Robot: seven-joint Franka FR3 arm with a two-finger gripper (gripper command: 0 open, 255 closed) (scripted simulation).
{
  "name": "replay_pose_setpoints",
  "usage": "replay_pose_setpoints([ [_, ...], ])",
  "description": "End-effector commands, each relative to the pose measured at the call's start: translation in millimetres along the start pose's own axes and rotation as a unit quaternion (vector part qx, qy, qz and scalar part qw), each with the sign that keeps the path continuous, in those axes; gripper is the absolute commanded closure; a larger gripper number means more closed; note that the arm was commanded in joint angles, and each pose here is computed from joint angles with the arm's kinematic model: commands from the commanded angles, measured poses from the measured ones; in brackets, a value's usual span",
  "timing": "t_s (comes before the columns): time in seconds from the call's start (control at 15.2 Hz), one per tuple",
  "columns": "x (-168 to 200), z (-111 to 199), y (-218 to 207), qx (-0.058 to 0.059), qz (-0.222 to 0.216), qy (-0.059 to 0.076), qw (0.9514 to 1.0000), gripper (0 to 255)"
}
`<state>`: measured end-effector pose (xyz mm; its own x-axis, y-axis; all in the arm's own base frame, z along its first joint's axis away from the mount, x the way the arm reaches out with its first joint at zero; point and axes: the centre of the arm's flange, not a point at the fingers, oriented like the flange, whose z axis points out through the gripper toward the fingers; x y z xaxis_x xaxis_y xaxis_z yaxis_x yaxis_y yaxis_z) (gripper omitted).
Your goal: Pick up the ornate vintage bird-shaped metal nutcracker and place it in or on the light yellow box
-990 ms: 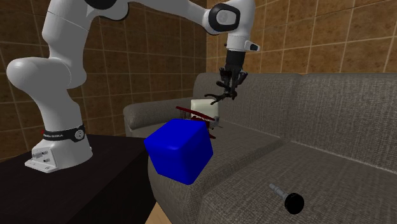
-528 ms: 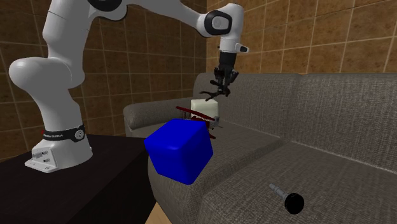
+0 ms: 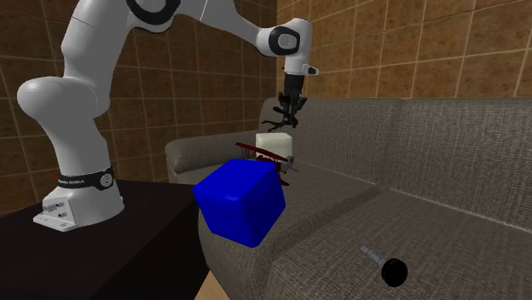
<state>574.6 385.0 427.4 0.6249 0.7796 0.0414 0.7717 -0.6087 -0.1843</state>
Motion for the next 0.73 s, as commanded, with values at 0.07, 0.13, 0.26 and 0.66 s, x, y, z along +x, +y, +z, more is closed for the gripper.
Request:
replay_pose_setpoints([
  [0.07,20.4,5.4,-35.2,0.0,0.001,0.0,1.0,255],
  [0.13,26.8,7.9,-46.5,0.0,0.001,0.0,1.0,255],
  [0.26,39.5,12.8,-69.1,0.0,0.001,0.0,1.0,255],
  [0.66,77.6,27.7,-136.9,0.0,0.001,0.0,1.0,255],
])
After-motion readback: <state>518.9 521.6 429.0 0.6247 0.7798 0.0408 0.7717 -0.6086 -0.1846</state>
